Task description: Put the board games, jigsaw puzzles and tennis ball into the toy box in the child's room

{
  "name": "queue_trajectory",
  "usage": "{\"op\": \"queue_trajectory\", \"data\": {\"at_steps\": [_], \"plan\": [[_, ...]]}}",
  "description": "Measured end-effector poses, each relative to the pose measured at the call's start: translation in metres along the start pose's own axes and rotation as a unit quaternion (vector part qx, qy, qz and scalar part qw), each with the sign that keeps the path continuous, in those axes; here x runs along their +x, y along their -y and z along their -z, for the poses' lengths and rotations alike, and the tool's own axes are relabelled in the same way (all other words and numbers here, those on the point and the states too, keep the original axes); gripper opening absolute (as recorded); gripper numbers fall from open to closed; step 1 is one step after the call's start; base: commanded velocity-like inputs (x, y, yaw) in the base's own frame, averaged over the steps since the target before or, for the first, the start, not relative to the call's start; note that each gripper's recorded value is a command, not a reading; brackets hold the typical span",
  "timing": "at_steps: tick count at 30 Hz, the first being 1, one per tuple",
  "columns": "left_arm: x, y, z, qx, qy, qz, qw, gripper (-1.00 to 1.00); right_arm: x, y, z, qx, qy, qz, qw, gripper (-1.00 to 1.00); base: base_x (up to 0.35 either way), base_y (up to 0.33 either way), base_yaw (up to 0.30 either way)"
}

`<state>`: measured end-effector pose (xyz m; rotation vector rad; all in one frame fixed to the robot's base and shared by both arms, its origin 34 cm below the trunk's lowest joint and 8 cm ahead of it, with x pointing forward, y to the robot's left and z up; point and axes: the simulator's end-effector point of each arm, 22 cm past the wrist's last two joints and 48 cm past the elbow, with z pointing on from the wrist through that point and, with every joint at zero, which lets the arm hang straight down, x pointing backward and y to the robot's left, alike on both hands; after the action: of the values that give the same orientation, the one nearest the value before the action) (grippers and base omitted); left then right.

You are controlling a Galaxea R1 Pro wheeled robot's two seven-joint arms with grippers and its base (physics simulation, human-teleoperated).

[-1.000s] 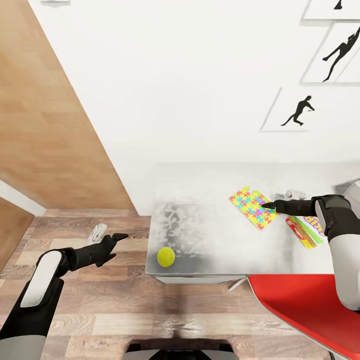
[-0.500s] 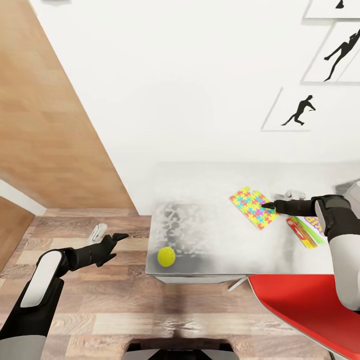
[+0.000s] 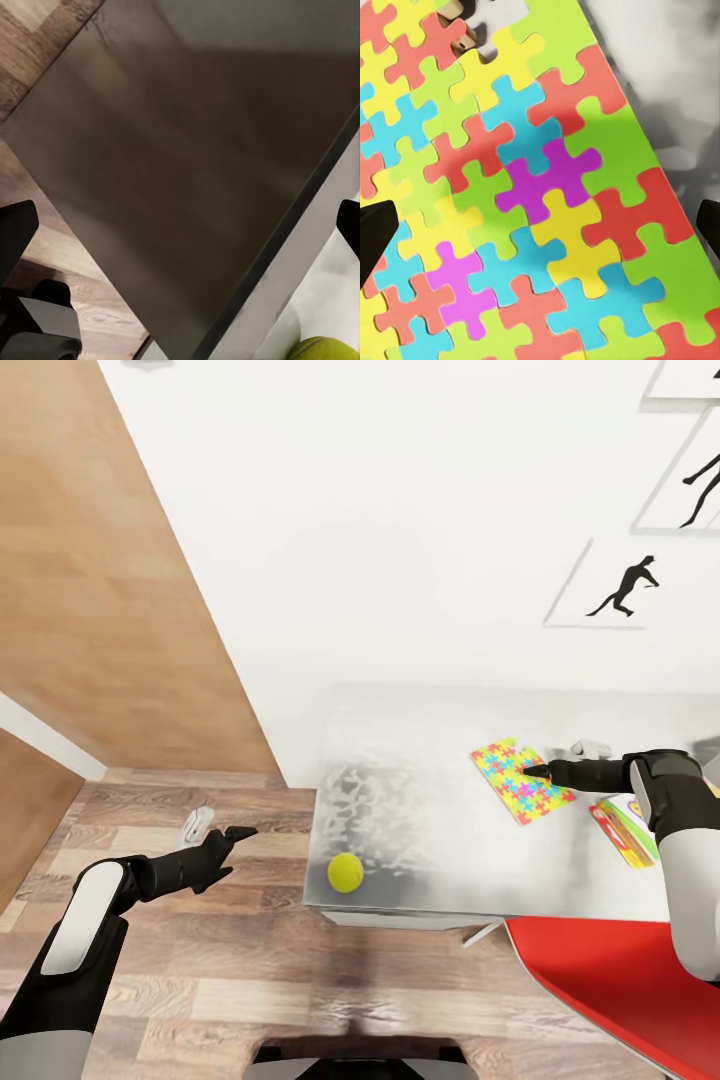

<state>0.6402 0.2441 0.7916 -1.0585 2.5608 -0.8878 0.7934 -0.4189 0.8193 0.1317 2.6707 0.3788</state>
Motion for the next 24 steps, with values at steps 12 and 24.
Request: {"op": "queue_trajectory", "data": {"at_steps": [12, 24], "plan": [[0.0005, 0.0000, -0.0003, -0.001, 0.000, -0.001, 1.0000, 1.00, -0.0015, 0.0011, 0.0011, 0.001, 0.002, 0.000, 1.0000, 1.00, 0.000, 0.000, 0.011], [0.0008, 0.0003, -0.0006, 0.000, -0.001, -0.001, 1.0000, 1.00, -0.0017, 0.0026, 0.0018, 0.002, 0.002, 0.000, 1.0000, 1.00, 0.000, 0.000, 0.001]]}}
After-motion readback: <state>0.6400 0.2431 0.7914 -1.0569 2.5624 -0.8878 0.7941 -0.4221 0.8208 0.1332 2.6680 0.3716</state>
